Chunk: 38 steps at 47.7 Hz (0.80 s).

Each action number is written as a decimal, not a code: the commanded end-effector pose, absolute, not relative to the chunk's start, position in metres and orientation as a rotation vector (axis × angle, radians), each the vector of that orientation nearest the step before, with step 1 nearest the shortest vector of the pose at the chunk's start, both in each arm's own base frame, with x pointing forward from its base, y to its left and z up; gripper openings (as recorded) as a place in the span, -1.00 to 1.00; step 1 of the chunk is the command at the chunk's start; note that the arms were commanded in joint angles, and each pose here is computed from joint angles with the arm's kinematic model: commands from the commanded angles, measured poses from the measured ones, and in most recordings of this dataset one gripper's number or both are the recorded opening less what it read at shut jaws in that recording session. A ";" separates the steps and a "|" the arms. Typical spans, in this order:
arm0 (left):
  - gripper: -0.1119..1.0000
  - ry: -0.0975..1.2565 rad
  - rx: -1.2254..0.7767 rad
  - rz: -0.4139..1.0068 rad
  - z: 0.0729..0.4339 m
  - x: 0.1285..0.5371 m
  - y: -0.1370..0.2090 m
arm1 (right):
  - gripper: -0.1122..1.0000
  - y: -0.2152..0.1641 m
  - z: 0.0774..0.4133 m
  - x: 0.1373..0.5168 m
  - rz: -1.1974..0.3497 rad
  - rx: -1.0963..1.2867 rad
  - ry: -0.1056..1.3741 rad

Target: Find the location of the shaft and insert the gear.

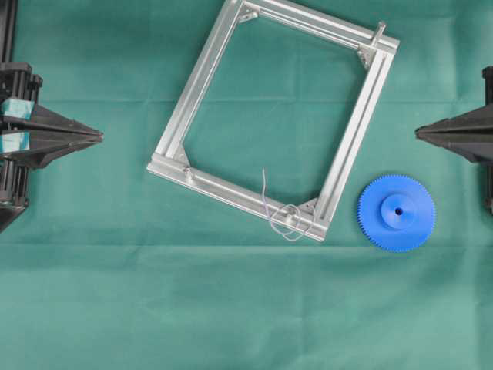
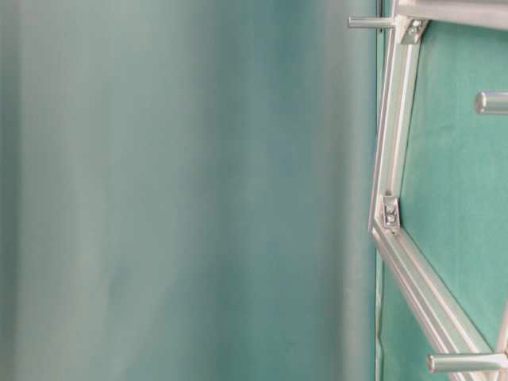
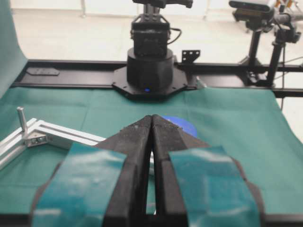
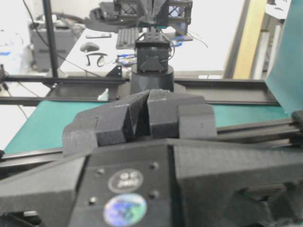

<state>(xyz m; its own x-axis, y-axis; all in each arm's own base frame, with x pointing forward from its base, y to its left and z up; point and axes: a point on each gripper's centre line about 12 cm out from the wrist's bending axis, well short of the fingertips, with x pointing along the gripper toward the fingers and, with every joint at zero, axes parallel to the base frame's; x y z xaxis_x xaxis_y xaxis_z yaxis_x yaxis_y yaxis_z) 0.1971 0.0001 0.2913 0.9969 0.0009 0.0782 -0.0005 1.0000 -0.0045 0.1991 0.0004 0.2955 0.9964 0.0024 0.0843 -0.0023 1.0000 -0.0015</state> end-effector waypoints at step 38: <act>-0.79 -0.014 -0.012 0.034 0.296 0.204 0.007 | 0.78 0.013 0.287 0.198 0.031 0.127 0.488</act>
